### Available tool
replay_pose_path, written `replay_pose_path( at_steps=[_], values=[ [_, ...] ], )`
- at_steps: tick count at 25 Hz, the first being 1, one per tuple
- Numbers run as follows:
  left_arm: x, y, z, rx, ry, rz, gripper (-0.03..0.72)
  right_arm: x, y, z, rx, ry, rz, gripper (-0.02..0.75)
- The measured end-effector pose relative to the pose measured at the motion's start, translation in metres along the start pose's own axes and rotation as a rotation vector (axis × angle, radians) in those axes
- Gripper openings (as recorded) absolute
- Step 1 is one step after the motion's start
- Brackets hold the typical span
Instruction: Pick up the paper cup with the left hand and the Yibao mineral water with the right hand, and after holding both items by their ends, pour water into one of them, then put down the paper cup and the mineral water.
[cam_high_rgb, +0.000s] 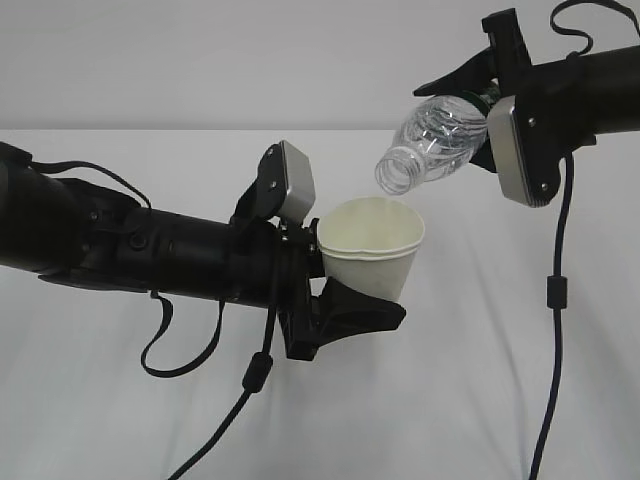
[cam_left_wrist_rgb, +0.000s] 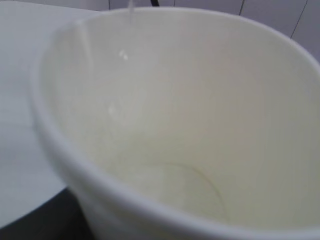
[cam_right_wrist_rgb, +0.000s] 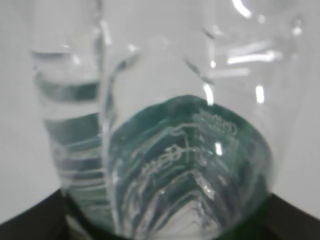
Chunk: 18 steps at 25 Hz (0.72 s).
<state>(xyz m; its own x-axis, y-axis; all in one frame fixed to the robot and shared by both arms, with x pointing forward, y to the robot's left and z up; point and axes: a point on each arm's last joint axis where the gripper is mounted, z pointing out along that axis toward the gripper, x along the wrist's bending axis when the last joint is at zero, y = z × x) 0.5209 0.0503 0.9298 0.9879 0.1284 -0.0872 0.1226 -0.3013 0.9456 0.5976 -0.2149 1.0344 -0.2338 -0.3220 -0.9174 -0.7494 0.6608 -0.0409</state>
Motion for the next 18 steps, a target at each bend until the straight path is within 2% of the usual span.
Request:
replay_pose_path(
  at_steps=[18],
  values=[
    [0.0021, 0.0018, -0.0001, -0.021, 0.022, -0.023, 0.456, 0.0001, 0.0004, 0.0000, -0.004, 0.001, -0.002, 0.462]
  ],
)
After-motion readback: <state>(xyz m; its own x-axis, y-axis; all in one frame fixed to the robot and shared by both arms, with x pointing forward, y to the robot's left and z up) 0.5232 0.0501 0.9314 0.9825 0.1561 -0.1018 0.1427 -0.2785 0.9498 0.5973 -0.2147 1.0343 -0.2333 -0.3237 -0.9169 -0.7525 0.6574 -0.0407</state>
